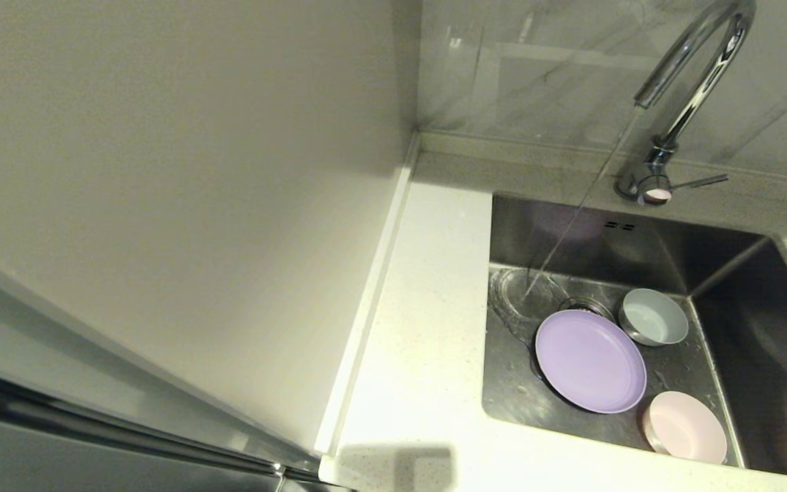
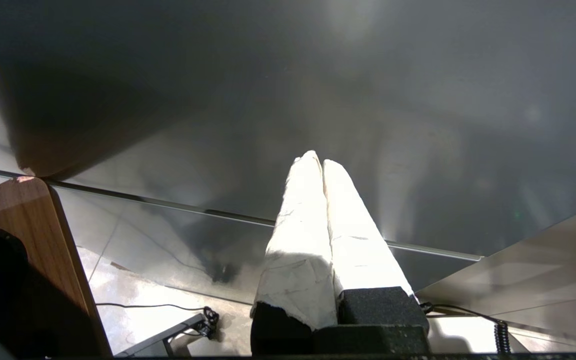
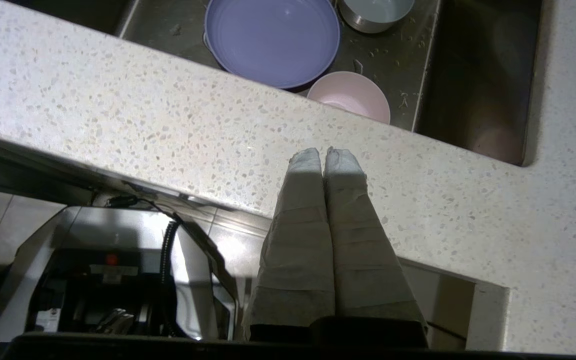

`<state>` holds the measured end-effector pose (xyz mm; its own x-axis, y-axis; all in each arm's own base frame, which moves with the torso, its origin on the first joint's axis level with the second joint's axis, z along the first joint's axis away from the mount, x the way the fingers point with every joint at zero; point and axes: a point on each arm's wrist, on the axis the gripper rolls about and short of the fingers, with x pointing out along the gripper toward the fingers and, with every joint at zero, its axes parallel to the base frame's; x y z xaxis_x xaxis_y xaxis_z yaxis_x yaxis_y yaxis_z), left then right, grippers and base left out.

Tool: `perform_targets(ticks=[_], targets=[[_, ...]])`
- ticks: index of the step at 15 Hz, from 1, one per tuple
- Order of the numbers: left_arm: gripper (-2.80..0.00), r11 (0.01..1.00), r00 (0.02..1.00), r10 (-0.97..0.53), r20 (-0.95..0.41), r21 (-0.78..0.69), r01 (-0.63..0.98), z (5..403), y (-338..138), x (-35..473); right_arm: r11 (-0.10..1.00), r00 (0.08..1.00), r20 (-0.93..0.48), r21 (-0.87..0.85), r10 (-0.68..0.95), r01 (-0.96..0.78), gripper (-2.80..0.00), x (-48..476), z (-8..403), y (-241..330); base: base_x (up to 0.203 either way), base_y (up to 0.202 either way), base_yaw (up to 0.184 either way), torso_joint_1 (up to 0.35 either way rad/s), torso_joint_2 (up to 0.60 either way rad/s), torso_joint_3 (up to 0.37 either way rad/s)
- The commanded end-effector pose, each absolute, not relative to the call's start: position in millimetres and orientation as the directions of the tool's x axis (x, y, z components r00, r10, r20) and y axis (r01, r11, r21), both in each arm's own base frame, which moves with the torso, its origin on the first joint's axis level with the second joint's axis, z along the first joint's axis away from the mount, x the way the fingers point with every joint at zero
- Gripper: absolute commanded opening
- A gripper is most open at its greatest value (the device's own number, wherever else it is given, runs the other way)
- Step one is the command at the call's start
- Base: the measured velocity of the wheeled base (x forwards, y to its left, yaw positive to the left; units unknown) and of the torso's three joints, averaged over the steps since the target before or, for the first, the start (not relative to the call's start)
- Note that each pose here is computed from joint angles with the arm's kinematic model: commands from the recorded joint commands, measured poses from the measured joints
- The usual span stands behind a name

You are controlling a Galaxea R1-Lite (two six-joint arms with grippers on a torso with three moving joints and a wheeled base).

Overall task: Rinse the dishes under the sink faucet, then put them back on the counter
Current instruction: Wait for the water to rinse the bowl

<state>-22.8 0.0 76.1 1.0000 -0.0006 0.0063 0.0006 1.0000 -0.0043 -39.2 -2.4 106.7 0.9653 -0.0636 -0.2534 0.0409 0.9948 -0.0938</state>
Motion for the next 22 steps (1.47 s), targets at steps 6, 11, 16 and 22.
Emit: perform_targets(ticks=[6,11,16,22], targets=[[-2.8,1.0,1.0,-0.001,0.006,-0.005,0.001,75.7,0.0,-22.6,0.998,0.993,-0.113,-0.046,0.028,-0.034,-2.8,-29.7,76.4,0.1,0.0,0.0,0.0,0.0,0.0,0.0],[-2.8,1.0,1.0,0.0,0.004,-0.005,0.0,75.4,0.0,-22.6,0.992,0.999,0.023,-0.121,0.038,-0.035,-2.8,-23.0,77.7,0.4,0.0,0.0,0.0,0.0,0.0,0.0],[-2.8,1.0,1.0,0.0,0.005,-0.005,0.0,75.7,0.0,-22.7,0.993,0.999,-0.003,-0.113,0.037,-0.037,-2.8,-22.9,75.0,0.3,0.0,0.0,0.0,0.0,0.0,0.0],[-2.8,1.0,1.0,0.0,0.003,-0.005,0.0,75.3,0.0,-22.6,0.999,1.0,0.002,-0.037,0.026,-0.026,-2.8,-22.9,75.4,0.1,0.0,0.0,0.0,0.0,0.0,0.0]])
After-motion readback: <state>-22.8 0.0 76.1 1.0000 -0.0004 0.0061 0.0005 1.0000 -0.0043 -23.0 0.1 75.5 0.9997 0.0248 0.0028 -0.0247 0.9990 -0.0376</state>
